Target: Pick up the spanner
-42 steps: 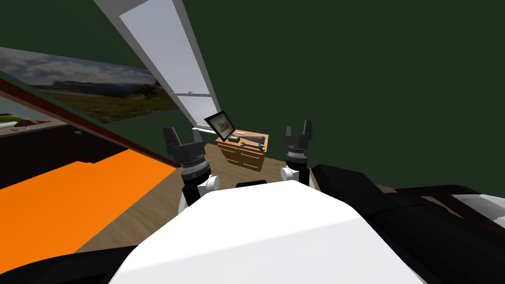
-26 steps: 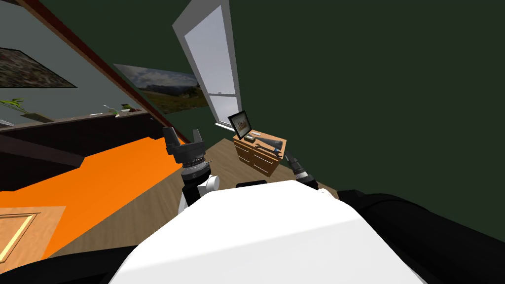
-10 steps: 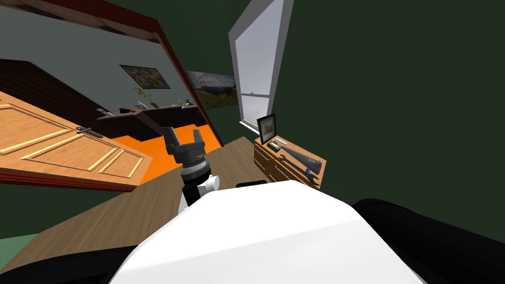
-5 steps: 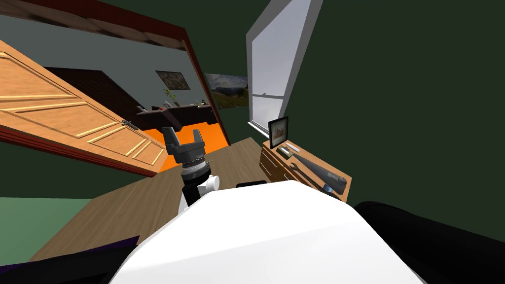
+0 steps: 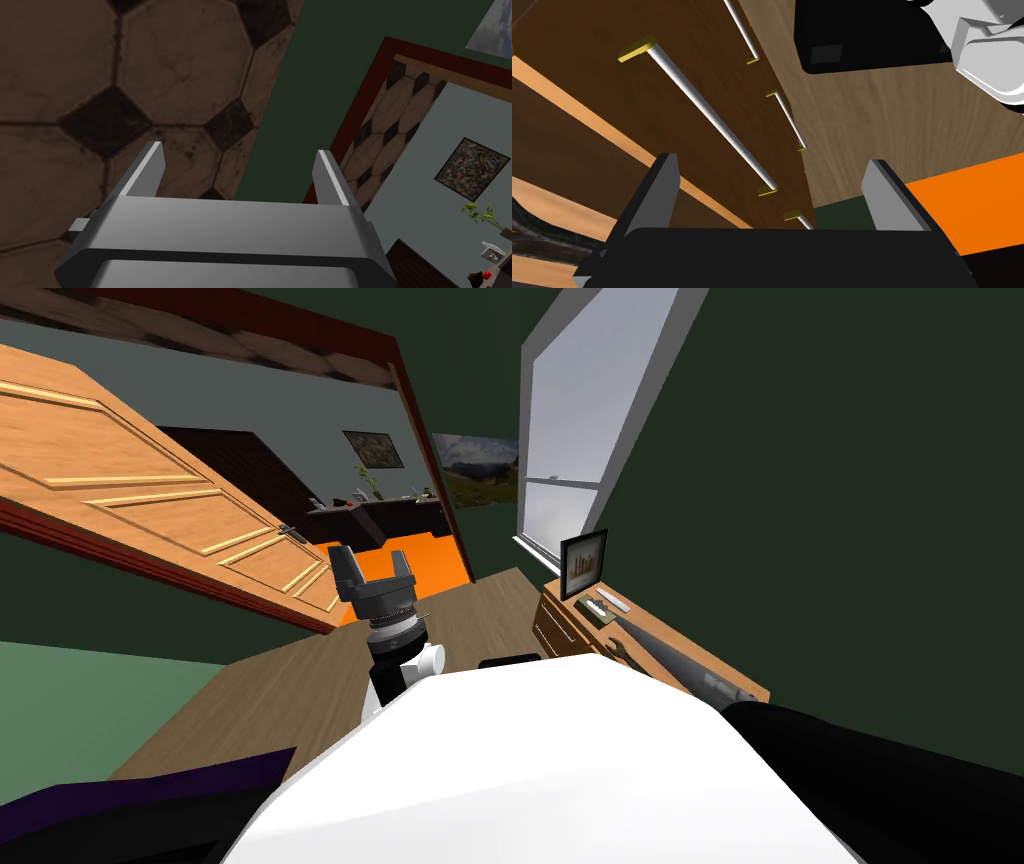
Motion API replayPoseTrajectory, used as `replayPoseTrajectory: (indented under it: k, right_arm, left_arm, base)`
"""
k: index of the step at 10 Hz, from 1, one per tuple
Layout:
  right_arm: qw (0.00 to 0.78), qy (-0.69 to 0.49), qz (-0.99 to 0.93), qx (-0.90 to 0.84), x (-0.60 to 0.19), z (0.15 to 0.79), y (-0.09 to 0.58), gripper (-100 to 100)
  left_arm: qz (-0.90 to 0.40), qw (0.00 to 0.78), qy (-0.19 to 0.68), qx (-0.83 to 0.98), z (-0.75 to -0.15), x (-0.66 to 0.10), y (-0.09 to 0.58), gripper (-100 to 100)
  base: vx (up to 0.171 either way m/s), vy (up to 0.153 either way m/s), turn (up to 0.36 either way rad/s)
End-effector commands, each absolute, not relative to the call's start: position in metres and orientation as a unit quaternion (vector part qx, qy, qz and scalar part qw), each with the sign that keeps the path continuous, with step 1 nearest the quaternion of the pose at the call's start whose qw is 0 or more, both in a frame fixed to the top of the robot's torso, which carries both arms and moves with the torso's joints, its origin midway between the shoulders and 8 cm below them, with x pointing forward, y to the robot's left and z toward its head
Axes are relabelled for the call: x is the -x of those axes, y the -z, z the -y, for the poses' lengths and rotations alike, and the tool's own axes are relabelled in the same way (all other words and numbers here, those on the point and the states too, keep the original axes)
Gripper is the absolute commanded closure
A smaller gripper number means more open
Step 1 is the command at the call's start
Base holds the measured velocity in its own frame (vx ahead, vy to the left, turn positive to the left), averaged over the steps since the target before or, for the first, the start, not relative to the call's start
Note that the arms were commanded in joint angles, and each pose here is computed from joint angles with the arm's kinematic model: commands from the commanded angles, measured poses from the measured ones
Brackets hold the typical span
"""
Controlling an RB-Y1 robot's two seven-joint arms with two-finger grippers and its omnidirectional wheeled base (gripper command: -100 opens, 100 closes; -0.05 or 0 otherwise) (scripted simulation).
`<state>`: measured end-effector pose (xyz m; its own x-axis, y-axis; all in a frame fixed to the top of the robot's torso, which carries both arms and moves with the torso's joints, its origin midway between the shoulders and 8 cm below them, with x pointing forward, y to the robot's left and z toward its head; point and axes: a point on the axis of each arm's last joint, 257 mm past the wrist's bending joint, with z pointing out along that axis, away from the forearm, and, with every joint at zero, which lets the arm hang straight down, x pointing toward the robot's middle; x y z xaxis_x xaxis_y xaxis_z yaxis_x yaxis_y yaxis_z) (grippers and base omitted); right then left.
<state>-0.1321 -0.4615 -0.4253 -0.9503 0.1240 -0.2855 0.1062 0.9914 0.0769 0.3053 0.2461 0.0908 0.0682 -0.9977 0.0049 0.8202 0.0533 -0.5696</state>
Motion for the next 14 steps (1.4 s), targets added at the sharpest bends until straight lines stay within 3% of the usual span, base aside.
replayPoseTrajectory:
  k: [1, 7, 11, 12, 13, 14]
  right_arm:
    - [0.103, -0.017, -0.994, -0.037, 0.169, 0.471, 0.421, -100]
    - [-0.011, 0.009, -0.999, 0.043, 0.258, 0.503, 0.402, -100]
    - [-0.014, 0.009, -0.997, 0.073, 0.249, 0.510, 0.408, -100]
    - [-0.014, 0.009, -0.997, 0.074, 0.249, 0.510, 0.408, 0]
    - [-0.014, 0.009, -0.998, 0.068, 0.247, 0.513, 0.414, -100]
    - [-0.014, 0.008, -0.998, 0.065, 0.246, 0.514, 0.417, -100]
  left_arm:
    - [-0.202, 0.697, 0.652, 0.220, -0.246, -0.305, -0.091, 0]
    - [-0.202, 0.697, 0.652, 0.220, -0.246, -0.305, -0.091, 0]
    - [-0.202, 0.697, 0.652, 0.220, -0.246, -0.305, -0.091, 0]
    - [-0.202, 0.697, 0.652, 0.220, -0.246, -0.305, -0.091, 0]
    - [-0.202, 0.697, 0.652, 0.220, -0.246, -0.305, -0.091, 0]
    - [-0.202, 0.697, 0.652, 0.220, -0.246, -0.305, -0.091, 0]
  base:
    - [0.149, 0.021, 0.305]
    - [0.150, -0.028, 0.197]
    - [0.117, -0.114, 0.123]
    - [0.009, -0.014, 0.002]
    - [-0.027, 0.008, 0.082]
    - [-0.050, 0.020, 0.092]
